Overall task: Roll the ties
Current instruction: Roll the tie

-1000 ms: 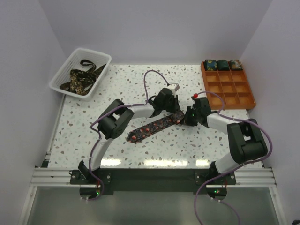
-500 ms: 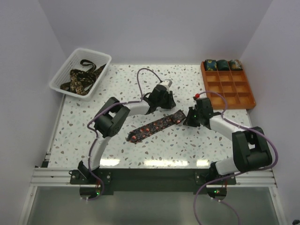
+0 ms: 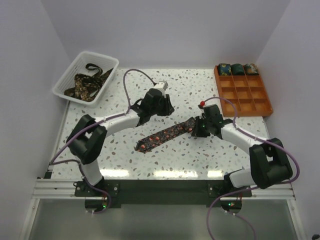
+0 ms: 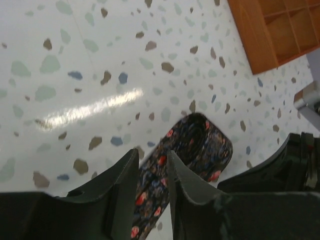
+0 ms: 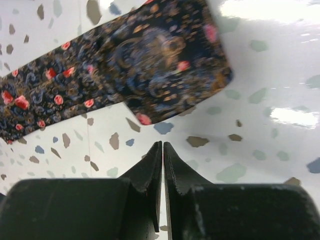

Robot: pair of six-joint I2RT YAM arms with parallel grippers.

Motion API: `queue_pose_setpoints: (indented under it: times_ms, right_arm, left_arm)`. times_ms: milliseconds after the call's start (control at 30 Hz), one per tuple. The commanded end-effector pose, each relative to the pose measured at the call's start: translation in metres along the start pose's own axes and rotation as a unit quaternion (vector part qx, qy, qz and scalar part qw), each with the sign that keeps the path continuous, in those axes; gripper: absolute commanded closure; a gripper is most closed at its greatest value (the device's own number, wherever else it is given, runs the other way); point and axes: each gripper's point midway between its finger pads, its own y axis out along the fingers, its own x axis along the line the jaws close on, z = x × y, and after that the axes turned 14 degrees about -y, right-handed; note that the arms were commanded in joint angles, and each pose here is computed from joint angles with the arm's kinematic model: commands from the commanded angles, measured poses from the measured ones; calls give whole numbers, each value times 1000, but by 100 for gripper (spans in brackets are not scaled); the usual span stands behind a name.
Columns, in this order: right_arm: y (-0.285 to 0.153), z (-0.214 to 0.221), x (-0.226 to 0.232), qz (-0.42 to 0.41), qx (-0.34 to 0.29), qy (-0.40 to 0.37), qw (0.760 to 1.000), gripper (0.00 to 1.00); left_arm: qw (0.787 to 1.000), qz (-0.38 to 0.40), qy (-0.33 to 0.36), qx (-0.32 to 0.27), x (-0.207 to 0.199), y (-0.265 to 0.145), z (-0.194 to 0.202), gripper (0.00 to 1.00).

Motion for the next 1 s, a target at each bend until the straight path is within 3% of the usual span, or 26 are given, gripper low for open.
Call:
queue_pose_setpoints:
  times_ms: [0, 133, 500, 967]
  right_arm:
    - [5, -2, 13, 0, -17, -23, 1000, 92]
    - [17, -1, 16, 6, -17, -22, 1000, 92]
    - [30, -10, 17, 10, -41, -4, 999, 92]
    - [40, -8, 10, 27, -48, 27, 998, 93]
  left_arm:
    - [998, -56, 1, 22, 32, -35, 27, 66]
    - [993, -109, 11, 41, 76, -61, 56, 66]
    - [982, -175, 24, 65, 130, -75, 79, 70]
    - [974, -188, 40, 117, 151, -90, 106, 74]
